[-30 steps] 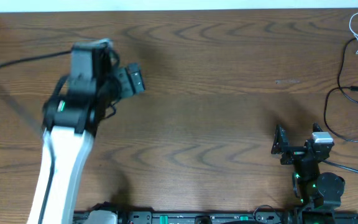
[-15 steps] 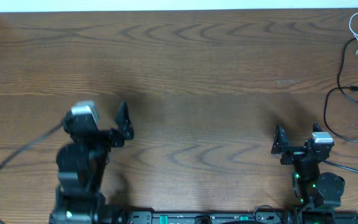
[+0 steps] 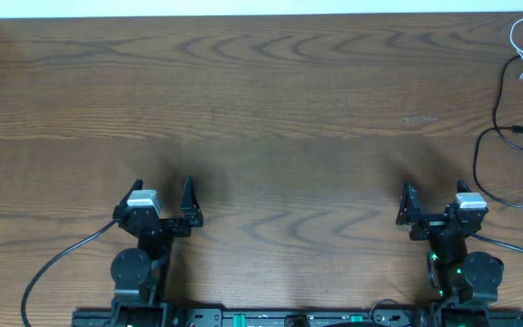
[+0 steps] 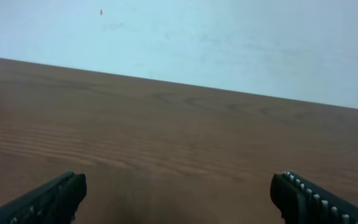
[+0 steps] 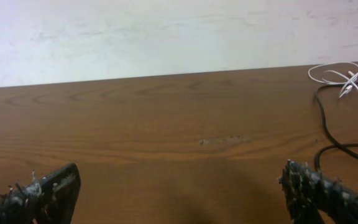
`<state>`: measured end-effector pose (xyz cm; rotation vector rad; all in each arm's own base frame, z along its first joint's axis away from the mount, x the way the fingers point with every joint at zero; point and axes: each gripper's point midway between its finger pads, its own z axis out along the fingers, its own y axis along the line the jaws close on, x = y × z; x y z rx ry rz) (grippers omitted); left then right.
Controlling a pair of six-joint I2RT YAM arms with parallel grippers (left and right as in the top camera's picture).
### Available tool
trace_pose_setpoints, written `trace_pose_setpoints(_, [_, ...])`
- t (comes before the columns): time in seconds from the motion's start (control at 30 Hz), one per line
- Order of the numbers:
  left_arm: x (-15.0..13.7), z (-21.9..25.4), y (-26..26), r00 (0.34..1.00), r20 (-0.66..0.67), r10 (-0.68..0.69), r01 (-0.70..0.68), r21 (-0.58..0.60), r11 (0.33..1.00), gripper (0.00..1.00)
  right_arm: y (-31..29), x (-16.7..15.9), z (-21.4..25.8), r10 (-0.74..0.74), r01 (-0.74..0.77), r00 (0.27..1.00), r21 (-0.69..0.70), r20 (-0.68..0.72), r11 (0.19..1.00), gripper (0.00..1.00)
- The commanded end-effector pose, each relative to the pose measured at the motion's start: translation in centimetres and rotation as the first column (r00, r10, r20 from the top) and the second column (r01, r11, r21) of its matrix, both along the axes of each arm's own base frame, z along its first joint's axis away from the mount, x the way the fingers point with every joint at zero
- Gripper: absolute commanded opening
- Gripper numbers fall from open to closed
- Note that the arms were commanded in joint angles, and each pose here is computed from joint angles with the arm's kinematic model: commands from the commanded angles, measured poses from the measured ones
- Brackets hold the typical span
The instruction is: Untangle cables
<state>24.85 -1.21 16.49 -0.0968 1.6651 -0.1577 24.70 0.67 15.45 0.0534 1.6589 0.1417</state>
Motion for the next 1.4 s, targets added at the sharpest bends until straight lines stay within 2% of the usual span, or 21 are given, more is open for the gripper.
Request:
trace_pose_setpoints(0.0, [-0.1,-0.5,0.4,1.0,0.021,0.017,-0.017,0.034,0.999,0.99,0.0,0.0,-0.1,-0.001,0.001,1.0,0.01,-0.004,1.0,0.99])
trace_pose_setpoints(0.17, [-0.5,-2.8,0.5,0.998,-0.056,0.02,-0.016,0.076,0.997,0.99,0.0,0.0,-0.1,-0.001,0.001,1.0,0.01,-0.004,1.0,0.99])
trace_pose_setpoints(1.37, [-0.5,-2.9,0.5,0.998,-0.059,0.02,-0.016,0.076,0.997,0.99,0.0,0.0,-0.1,-0.001,0.001,1.0,0.01,-0.004,1.0,0.99])
